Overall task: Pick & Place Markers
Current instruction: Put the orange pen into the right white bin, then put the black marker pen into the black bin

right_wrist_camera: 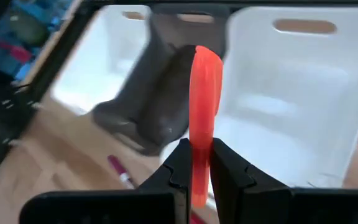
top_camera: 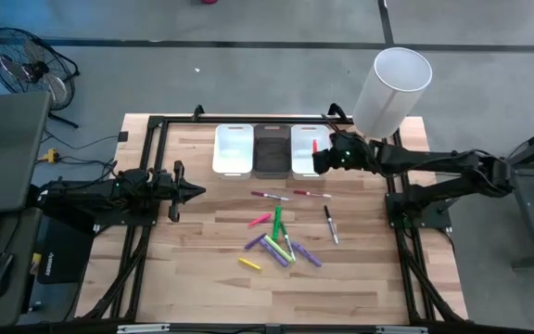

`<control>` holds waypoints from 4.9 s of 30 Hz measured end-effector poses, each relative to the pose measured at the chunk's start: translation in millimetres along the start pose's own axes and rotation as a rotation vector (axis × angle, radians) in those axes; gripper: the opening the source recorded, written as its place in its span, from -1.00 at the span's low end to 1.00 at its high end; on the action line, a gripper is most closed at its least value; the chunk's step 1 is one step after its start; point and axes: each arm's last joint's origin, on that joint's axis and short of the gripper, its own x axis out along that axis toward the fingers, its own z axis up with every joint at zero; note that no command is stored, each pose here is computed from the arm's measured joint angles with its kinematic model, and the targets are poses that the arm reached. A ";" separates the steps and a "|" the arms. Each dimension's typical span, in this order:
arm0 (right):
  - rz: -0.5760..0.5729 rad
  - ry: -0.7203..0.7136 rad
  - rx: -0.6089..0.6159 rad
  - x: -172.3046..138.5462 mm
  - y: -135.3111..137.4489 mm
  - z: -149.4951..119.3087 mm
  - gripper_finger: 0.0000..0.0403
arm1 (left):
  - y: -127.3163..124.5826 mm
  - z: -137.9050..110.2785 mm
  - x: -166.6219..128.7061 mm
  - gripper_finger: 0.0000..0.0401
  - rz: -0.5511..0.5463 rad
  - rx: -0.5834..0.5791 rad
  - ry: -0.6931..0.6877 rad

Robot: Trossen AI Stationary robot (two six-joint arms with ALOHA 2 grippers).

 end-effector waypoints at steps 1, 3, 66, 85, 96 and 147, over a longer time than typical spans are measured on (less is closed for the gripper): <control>-0.017 0.006 0.009 4.0 -2.9 0.8 -0.86 | 0.0 0.0 0.0 -0.99 0.000 0.000 0.000; -0.048 0.023 0.021 12.2 -8.5 1.7 -0.86 | 0.0 0.0 0.0 -0.99 0.000 0.000 0.000; -0.141 0.655 0.009 -41.7 12.9 -96.7 -0.34 | 0.0 0.0 0.0 -0.99 0.000 0.000 0.000; -0.408 0.733 -0.102 -7.2 39.0 -117.7 -0.34 | 0.0 0.0 0.0 -0.99 0.000 0.000 0.000; -0.465 0.794 -0.099 12.9 44.4 -134.7 -0.34 | 0.0 0.0 0.0 -0.99 0.000 0.000 0.000; -0.527 0.855 -0.108 38.9 36.9 -155.2 -0.87 | 0.0 0.0 0.0 -0.99 0.000 0.000 0.000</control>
